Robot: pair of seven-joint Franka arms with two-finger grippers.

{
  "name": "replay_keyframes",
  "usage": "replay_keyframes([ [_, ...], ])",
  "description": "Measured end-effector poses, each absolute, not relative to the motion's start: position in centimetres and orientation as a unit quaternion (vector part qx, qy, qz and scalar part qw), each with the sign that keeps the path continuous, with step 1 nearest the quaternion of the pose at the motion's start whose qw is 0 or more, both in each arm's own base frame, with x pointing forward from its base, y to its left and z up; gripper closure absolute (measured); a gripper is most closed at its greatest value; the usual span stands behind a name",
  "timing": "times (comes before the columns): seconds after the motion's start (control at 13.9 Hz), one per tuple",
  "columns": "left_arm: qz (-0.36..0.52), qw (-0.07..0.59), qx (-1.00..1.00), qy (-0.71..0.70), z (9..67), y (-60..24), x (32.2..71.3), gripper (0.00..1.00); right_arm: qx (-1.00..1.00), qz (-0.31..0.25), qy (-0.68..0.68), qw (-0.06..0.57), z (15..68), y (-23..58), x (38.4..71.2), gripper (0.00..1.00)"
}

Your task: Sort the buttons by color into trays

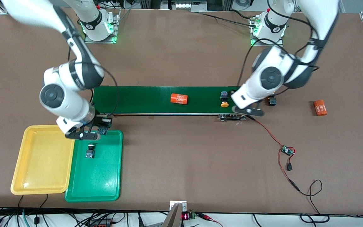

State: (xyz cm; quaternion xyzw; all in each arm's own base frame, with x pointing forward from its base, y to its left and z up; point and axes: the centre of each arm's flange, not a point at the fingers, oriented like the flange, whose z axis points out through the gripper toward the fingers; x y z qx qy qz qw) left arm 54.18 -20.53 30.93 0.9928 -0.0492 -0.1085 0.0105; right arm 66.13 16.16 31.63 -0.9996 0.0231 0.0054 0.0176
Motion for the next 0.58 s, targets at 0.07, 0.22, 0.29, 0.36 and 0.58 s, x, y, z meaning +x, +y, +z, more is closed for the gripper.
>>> replay_keyframes([
  [0.07,-0.113,0.012,0.993,-0.035,30.8,-17.7,55.0,0.00,-1.000,0.007,0.023,0.020,30.3,15.1,67.3,0.59],
  [0.22,-0.124,0.022,0.992,-0.026,29.6,-12.0,56.0,0.00,-0.999,-0.005,0.023,0.028,28.0,13.7,69.5,0.59],
  [0.29,-0.132,0.028,0.991,-0.023,28.8,-9.5,56.3,0.00,-0.999,-0.017,0.024,0.034,26.9,13.6,70.3,0.59],
  [0.36,-0.140,0.035,0.989,-0.019,27.8,-7.3,56.4,0.00,-0.998,-0.027,0.025,0.040,25.7,13.7,70.7,0.59],
  [0.58,-0.158,0.038,0.986,-0.030,24.7,-3.3,56.2,0.00,-0.997,-0.041,0.025,0.052,22.4,14.3,71.0,0.59],
])
